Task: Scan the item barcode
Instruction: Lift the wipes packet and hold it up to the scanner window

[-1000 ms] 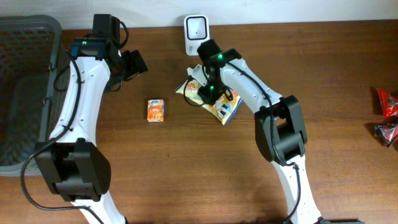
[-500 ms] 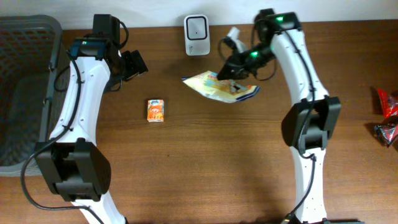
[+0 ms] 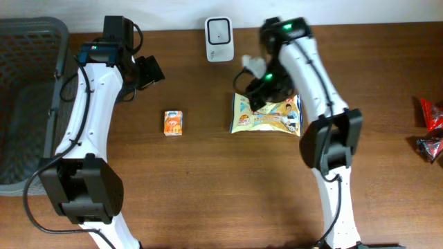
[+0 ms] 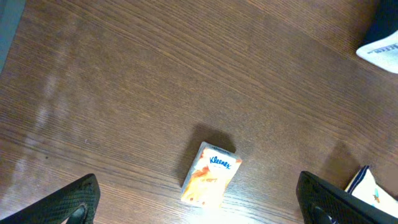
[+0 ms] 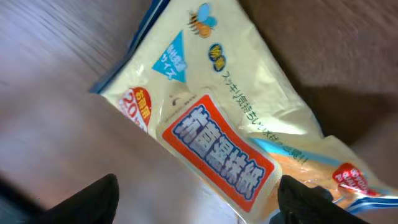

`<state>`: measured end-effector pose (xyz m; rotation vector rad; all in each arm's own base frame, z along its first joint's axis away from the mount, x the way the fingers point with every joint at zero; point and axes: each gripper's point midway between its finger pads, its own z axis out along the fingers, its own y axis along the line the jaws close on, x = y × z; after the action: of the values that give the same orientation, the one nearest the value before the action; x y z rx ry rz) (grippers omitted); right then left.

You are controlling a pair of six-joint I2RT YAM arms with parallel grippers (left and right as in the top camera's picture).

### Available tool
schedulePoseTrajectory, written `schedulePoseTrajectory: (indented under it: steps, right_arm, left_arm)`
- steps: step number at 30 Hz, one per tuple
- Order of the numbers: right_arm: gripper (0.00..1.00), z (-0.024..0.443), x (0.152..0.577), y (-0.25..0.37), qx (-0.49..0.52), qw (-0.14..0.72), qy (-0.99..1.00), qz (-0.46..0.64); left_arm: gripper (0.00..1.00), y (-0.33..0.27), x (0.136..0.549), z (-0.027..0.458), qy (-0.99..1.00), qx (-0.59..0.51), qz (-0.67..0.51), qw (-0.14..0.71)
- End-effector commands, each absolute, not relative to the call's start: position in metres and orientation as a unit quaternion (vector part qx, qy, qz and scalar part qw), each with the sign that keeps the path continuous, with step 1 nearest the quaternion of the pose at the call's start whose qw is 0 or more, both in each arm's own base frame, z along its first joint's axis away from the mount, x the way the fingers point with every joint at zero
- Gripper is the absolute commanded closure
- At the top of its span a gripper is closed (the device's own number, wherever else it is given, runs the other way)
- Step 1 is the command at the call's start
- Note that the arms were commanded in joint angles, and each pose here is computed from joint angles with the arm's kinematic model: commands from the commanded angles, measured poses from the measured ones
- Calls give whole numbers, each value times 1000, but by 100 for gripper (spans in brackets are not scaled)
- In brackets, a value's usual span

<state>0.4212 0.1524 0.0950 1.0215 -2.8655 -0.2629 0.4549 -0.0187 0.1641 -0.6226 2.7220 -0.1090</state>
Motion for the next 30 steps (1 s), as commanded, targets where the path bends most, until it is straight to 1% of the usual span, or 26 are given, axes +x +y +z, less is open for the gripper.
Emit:
schedulePoseTrajectory:
  steps: [1,2,4,5,6,7,8,9,10,11,13,15,17,19,20,22,23,24,27,30]
  right_arm:
    - [9,75,410,136,426,92,-900,36]
    - [7,66,405,134,431,106,-895,49]
    - [7,42,393,115,434,149,-885,81]
    - [7,23,398,106,430,146,-886,97]
    - [13,11,405,103,427,133,-888,108]
    - [30,-1,412,101,422,117,-892,113]
    - [72,-11,423,104,393,87,-908,118]
    - [91,-12,430,107,361,66,-923,120]
    - [96,-13,434,110,337,54,-933,116]
    - [96,-14,433,114,330,52,-937,103]
    - [96,-12,420,145,328,58,-943,6]
    - [96,4,416,171,320,53,-943,-77]
    - [96,45,416,209,296,33,-928,-225]
    - [96,97,421,238,255,8,-882,-397]
    - [96,131,426,245,221,-7,-836,-503]
    - [96,162,433,244,192,-26,-786,-587]
    - [96,176,434,244,195,-40,-760,-619]
    - [96,180,430,245,207,-48,-750,-627]
    - [96,180,421,246,237,-59,-742,-625]
    - [96,179,428,247,247,-76,-739,-622]
  left_arm:
    - [1,-19,457,164,958,-224,-38,174]
    - [1,-19,458,164,958,-224,-38,174]
    - [1,-19,458,164,958,-224,-38,174]
    - [1,-19,457,164,958,-224,-38,174]
    - [1,-19,457,164,958,-224,-38,174]
    - [1,-19,457,164,958,-224,-38,174]
    - [1,-19,457,164,958,-224,-38,174]
    - [1,-19,457,164,958,-224,-37,174]
    - [1,-19,458,164,958,-224,-38,174]
    - [1,-18,457,164,958,-224,-38,174]
    - [1,-17,458,164,958,-226,-37,174]
    - [1,-17,458,164,958,-226,-37,174]
    - [1,-17,458,164,958,-226,-37,174]
    - [1,-16,458,164,958,-226,-37,174]
    - [1,-16,458,164,958,-226,-37,174]
    - [1,-16,458,164,958,-226,-37,174]
    - [1,-16,458,164,958,-226,-37,174]
    - [1,-16,458,164,958,-226,-37,174]
    - [1,-16,458,164,958,-226,-37,174]
    - [1,-17,458,164,958,-226,-37,174]
